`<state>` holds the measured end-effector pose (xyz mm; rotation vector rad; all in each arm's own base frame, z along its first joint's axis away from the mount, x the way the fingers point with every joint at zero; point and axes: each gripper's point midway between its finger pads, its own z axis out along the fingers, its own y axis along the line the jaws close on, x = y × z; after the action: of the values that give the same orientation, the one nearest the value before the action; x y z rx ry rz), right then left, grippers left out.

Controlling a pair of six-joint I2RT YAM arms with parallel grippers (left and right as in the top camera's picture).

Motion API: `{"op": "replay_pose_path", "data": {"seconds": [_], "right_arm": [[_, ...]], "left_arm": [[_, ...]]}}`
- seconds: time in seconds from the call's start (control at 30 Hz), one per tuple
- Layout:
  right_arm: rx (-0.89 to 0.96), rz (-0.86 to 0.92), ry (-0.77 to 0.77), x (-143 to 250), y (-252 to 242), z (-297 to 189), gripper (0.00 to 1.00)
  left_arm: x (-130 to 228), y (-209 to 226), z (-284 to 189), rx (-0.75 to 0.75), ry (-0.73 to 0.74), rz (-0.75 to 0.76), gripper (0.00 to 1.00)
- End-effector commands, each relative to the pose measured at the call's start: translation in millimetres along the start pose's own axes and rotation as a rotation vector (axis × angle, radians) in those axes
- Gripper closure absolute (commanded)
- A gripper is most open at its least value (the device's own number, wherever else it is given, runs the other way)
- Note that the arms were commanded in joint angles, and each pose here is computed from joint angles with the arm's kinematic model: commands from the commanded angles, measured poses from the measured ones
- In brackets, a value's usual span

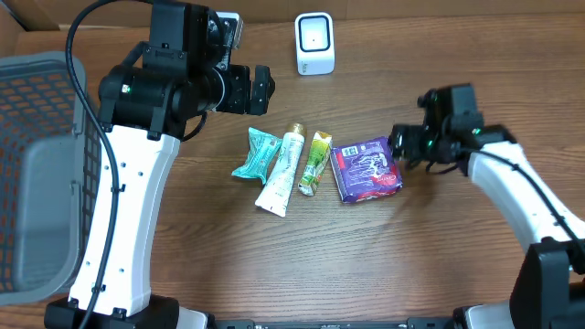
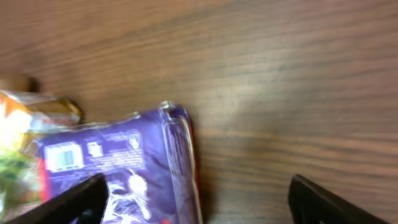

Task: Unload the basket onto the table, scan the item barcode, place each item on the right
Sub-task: 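Raise the left gripper and move the right gripper toward the purple pack, then grasp the purple snack pack with the right gripper and lift it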

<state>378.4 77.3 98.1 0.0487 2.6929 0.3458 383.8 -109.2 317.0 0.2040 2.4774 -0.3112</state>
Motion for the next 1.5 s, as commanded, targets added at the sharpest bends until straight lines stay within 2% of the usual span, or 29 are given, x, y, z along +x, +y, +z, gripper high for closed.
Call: {"op": "replay_pose_path", "data": {"seconds": [0.0,0.3,0.6,0.93,1.13,1.33,1.4,1.47], "right_arm": [[-0.103,-0.037,-0.026,-23.0,14.5,-21.0,0.02],[-0.415,-0.001,0.118,5.1,19.3,-28.3,0.0],[-0.5,0.038,0.306,42.8,1.6,25.5,0.01],[-0.645,0.039,0.368,69.6,10.1,53.7,0.09],[-0.76,0.064,0.335,81.7,23.1,56.3,0.2],[-0.761,0.1,0.353,104.3,21.1,64.2,0.27],[-0.755,0.129,0.348,107.0,20.2,68.4,0.34],[-0.754,0.149,0.34,108.3,19.8,71.7,0.44]], "left_arm": [[-0.7,-1.9,1.1,0.008,0.001,0.013,0.0],[-0.7,-2.0,1.1,0.009,0.001,0.013,0.0],[-0.7,-1.9,1.1,0.008,0.001,0.013,0.0],[-0.7,-2.0,1.1,0.009,0.001,0.013,0.01],[-0.7,-1.9,1.1,0.008,0.001,0.013,0.0],[-0.7,-1.9,1.1,0.008,0.001,0.013,0.0],[-0.7,-1.9,1.1,0.008,0.001,0.013,0.01],[-0.7,-1.9,1.1,0.008,0.001,0.013,0.0]]}}
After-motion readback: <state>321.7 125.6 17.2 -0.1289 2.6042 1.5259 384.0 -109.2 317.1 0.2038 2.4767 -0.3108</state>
